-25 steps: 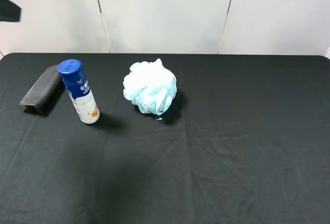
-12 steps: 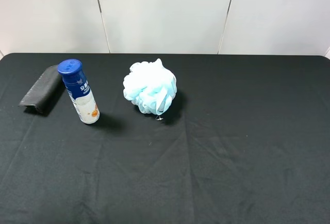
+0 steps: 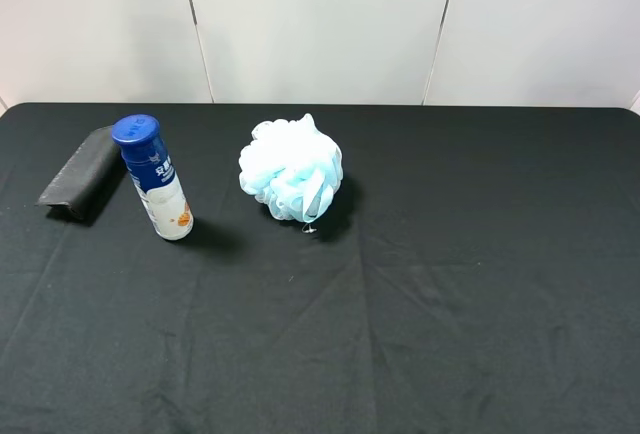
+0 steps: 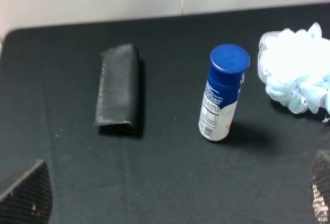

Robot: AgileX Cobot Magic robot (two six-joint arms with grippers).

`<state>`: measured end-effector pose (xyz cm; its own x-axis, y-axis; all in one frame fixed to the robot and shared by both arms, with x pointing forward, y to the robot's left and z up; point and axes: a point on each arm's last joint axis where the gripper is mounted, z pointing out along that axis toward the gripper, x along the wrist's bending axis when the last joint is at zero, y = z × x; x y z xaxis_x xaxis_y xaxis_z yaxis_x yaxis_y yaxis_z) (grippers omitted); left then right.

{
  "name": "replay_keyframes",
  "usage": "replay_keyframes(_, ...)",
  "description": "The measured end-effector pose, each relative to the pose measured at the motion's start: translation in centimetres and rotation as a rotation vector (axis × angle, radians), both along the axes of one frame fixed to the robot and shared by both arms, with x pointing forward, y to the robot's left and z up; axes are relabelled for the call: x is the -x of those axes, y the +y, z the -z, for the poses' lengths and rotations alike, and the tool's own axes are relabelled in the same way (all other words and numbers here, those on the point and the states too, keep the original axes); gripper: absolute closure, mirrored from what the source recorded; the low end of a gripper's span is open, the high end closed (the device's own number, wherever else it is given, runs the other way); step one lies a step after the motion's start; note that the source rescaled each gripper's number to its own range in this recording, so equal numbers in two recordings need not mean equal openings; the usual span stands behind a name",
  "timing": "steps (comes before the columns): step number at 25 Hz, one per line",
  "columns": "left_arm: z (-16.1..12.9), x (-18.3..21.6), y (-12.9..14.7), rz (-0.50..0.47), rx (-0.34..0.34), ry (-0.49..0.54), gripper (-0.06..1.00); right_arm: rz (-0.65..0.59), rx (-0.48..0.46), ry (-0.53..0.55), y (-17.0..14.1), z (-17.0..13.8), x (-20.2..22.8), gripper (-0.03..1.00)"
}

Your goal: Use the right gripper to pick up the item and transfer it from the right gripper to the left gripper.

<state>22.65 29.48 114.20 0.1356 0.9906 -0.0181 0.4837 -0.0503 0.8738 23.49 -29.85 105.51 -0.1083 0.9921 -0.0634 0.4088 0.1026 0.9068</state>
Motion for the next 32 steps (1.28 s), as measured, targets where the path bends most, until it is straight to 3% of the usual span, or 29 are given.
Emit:
replay_keyframes(6,1.1,3.3,0.6,-0.034,-0.023,-0.062,-0.05,0.000,0.000,0.000,0.0,0.0,0.0,-0.03)
replay_keyframes(13,5.0,3.6,1.2,-0.134,0.011,-0.027,-0.05,0.000,0.000,0.000,0.0,0.0,0.0,-0.03)
replay_keyframes(25,9.7,0.7,1.1,-0.125,-0.031,0.134,-0.04,-0.002,-0.004,-0.002,0.0,0.0,0.0,-0.03)
replay_keyframes(32,10.2,0.0,0.4,-0.052,-0.004,0.109,-0.02,-0.003,-0.004,-0.002,0.0,0.0,0.0,-0.03)
